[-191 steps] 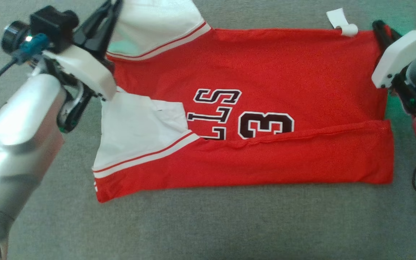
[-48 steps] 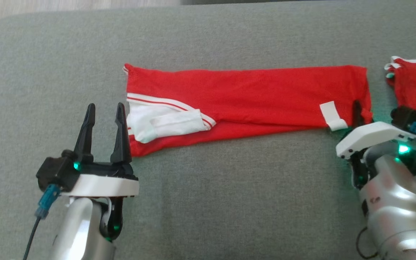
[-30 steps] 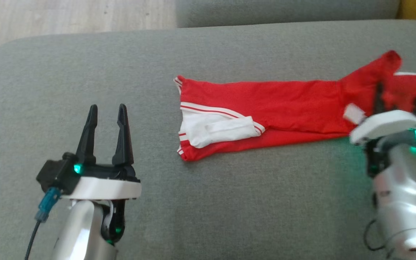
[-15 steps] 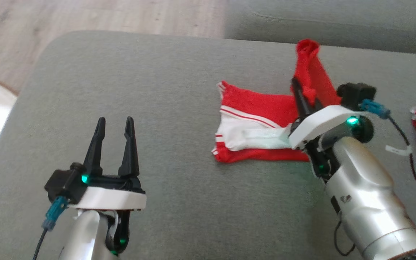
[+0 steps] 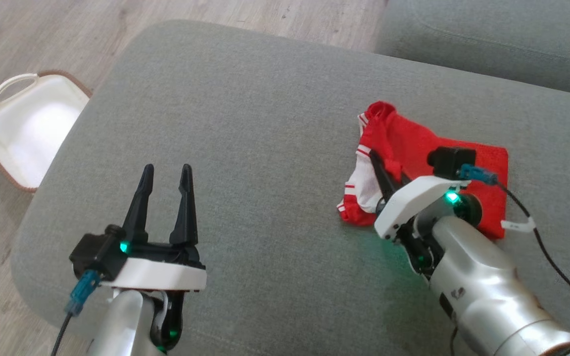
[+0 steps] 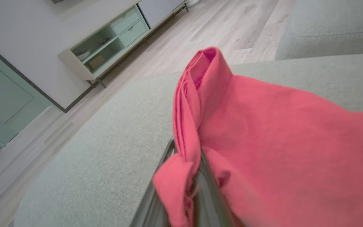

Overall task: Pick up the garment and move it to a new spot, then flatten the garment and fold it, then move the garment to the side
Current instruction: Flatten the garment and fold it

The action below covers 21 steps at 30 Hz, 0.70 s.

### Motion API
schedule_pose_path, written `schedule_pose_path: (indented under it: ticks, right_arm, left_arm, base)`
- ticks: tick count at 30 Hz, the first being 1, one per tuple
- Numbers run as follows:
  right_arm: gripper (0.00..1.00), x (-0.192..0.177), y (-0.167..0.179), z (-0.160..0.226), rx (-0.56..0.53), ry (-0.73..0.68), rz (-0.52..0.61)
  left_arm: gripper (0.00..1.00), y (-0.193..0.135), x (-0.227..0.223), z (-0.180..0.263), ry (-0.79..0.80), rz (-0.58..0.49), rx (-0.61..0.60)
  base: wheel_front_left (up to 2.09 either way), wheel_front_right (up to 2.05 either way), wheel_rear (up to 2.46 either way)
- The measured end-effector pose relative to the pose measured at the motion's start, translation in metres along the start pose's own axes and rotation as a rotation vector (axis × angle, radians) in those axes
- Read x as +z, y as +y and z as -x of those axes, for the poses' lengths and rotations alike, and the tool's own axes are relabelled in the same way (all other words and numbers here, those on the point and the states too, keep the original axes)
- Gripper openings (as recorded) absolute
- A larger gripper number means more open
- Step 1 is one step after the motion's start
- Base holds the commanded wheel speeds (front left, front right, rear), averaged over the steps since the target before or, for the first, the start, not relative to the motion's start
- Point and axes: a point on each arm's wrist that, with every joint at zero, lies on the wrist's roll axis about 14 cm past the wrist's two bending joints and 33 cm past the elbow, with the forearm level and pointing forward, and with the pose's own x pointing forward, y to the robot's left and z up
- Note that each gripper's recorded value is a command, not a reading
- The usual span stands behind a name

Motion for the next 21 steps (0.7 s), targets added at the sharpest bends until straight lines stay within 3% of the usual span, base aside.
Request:
schedule_pose_path:
  ticks: [1, 2, 3, 12, 15, 21]
  right_arm:
    - [0.03, -0.005, 0.002, -0.001, 0.006, 0.014, 0.000]
    - [0.90, -0.009, 0.003, -0.001, 0.010, 0.024, 0.002]
    - [1.00, -0.012, 0.005, 0.000, 0.016, 0.034, -0.002]
    - [1.00, 0.005, 0.005, 0.011, 0.029, -0.052, 0.012]
    - [1.00, 0.029, -0.009, 0.016, -0.005, -0.112, 0.073]
    - [1.00, 0.116, -0.062, 0.049, -0.165, -0.341, 0.252]
  left_arm:
    - [1.00, 0.001, -0.001, 0.001, 0.002, -0.001, 0.004]
    - [1.00, 0.002, -0.001, 0.001, 0.004, -0.001, 0.006]
    - [1.00, 0.002, -0.002, 0.001, 0.005, -0.001, 0.006]
    - [1.00, -0.015, -0.008, -0.013, 0.016, 0.014, -0.045]
    - [1.00, -0.024, -0.008, -0.021, 0.009, 0.021, -0.073]
    - [1.00, -0.051, -0.008, -0.038, -0.002, 0.030, -0.150]
  base:
    - [0.00, 0.00, 0.00]
    - [0.00, 0.00, 0.00]
    - [0.00, 0.00, 0.00]
    - [0.00, 0.00, 0.00]
    - [0.00, 0.00, 0.00]
    - [0.00, 0.00, 0.00]
